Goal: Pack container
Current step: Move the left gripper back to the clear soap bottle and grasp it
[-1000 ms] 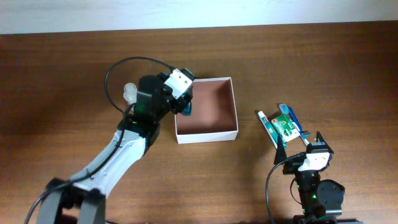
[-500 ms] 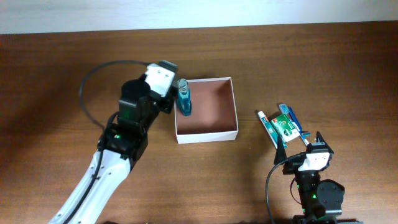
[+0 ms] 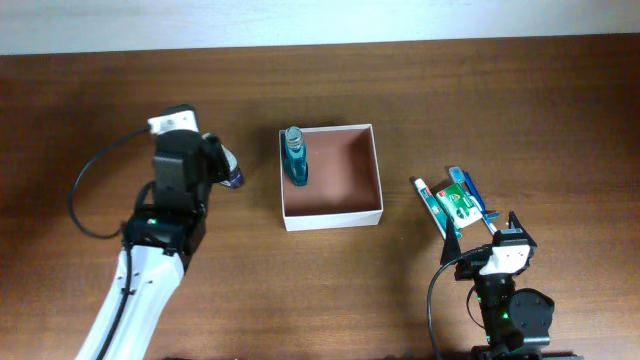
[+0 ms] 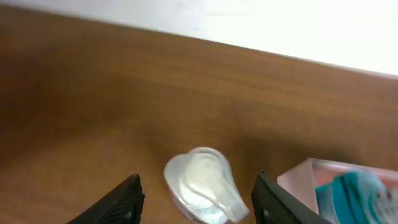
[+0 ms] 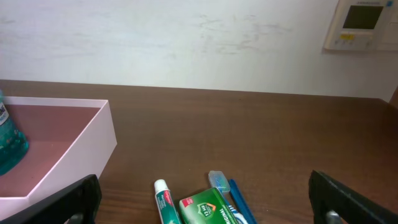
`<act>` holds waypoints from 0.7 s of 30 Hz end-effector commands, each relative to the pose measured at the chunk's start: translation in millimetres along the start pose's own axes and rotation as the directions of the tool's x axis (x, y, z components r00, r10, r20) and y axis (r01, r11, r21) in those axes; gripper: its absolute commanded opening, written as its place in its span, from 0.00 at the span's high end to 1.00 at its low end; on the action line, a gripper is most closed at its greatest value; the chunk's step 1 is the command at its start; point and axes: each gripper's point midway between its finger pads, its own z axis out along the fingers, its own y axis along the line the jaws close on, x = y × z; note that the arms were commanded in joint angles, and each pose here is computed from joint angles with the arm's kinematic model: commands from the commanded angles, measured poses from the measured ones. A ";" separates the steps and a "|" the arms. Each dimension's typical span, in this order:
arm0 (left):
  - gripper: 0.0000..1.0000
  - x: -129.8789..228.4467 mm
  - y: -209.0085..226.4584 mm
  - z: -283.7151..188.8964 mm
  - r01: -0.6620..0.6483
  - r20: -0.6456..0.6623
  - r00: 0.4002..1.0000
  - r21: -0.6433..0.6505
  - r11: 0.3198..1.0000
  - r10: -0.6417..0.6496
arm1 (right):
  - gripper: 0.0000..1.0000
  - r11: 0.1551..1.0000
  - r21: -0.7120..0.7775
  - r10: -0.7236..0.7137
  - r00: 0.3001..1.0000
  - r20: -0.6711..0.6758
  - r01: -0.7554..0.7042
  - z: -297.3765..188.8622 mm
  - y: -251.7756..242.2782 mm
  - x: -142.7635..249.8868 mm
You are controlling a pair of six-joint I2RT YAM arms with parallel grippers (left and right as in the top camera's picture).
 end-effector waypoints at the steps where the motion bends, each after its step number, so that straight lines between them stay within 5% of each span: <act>1: 0.43 -11.2 8.5 -3.4 0.191 0.018 0.981 0.009 0.982 -0.191 | 0.02 1.000 -0.018 0.000 1.000 0.001 0.000 -0.2 3.6 1.1; 12: 0.39 5.5 11.4 14.2 0.466 -0.023 0.884 -0.035 0.884 -0.467 | 0.02 1.000 -0.018 0.000 1.000 0.001 0.000 -0.2 3.6 1.1; 21: 0.40 18.3 6.0 44.3 0.396 -0.062 0.915 -0.049 0.917 -0.398 | 0.01 1.000 -0.018 0.000 1.000 0.001 0.000 -0.2 3.6 1.1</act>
